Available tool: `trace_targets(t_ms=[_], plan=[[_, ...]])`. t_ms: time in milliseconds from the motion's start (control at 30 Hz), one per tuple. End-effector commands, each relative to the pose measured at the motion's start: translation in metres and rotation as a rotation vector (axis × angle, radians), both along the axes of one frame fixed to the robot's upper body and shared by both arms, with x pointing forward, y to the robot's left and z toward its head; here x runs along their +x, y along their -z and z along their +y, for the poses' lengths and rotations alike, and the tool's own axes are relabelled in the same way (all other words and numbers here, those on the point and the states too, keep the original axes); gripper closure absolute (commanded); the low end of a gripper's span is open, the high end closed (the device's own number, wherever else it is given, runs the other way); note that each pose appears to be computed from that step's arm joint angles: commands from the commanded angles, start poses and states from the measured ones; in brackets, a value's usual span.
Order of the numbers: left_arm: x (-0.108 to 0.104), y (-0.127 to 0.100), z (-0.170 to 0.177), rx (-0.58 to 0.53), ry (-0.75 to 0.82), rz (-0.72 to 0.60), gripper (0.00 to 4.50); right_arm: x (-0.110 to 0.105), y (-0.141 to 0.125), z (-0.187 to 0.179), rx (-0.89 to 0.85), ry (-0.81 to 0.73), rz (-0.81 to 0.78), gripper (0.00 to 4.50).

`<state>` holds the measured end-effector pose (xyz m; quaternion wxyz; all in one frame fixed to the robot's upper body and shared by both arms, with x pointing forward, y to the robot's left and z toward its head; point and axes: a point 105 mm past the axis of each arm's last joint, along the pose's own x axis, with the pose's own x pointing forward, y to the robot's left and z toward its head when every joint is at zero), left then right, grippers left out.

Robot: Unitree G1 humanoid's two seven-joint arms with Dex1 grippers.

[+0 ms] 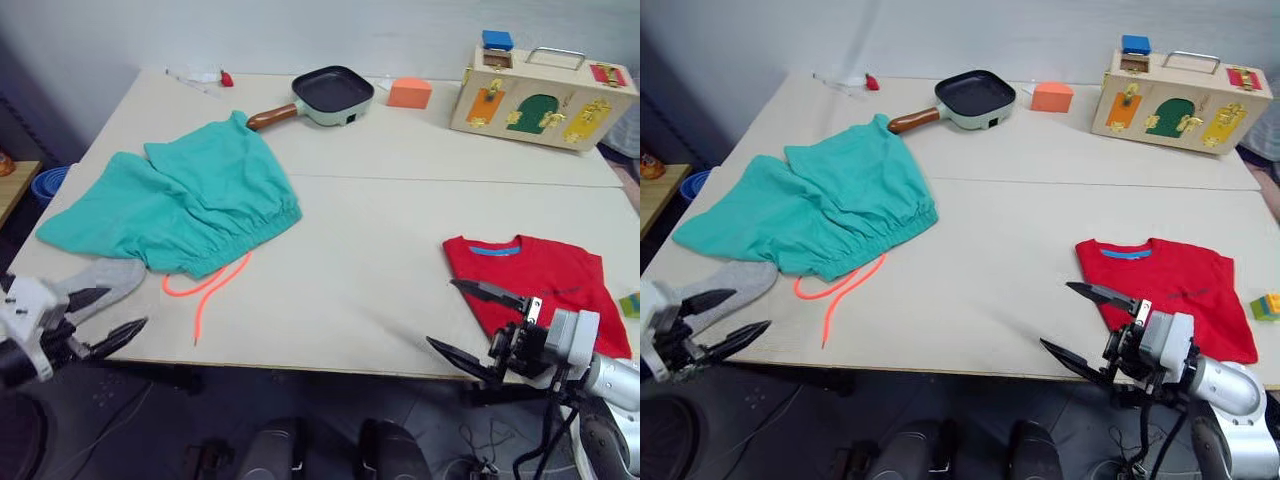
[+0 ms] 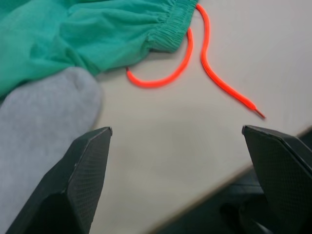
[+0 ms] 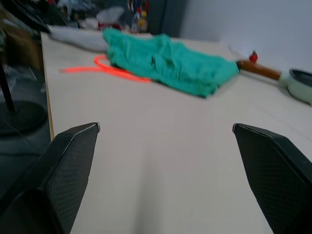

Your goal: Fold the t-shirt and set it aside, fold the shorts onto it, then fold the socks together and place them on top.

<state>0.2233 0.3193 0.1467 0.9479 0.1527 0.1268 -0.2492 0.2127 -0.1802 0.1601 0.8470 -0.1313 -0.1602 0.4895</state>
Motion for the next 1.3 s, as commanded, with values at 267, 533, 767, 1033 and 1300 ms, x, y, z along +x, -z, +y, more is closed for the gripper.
trace_targets(t_ms=[267, 533, 767, 1033, 1300], plan=[[0.118, 0.002, -0.037, 0.351, 0.153, 0.079, 0.0, 0.006, 0.001, 0.001, 0.003, -0.013, 0.01, 0.03], [0.129, 0.016, -0.04, 0.438, 0.259, 0.205, 1.56, 0.011, 0.006, -0.007, -0.002, 0.049, 0.003, 0.0], [0.134, 0.01, -0.05, 0.359, 0.329, 0.215, 3.84, 0.012, 0.014, -0.014, -0.003, 0.076, 0.005, 0.0], [0.128, -0.02, -0.146, 0.009, 0.588, 0.175, 4.49, 0.013, 0.012, -0.025, -0.023, 0.121, -0.005, 0.0], [0.099, -0.021, -0.26, -0.109, 0.91, 0.168, 4.49, 0.013, 0.004, -0.03, -0.054, 0.129, -0.005, 0.0]])
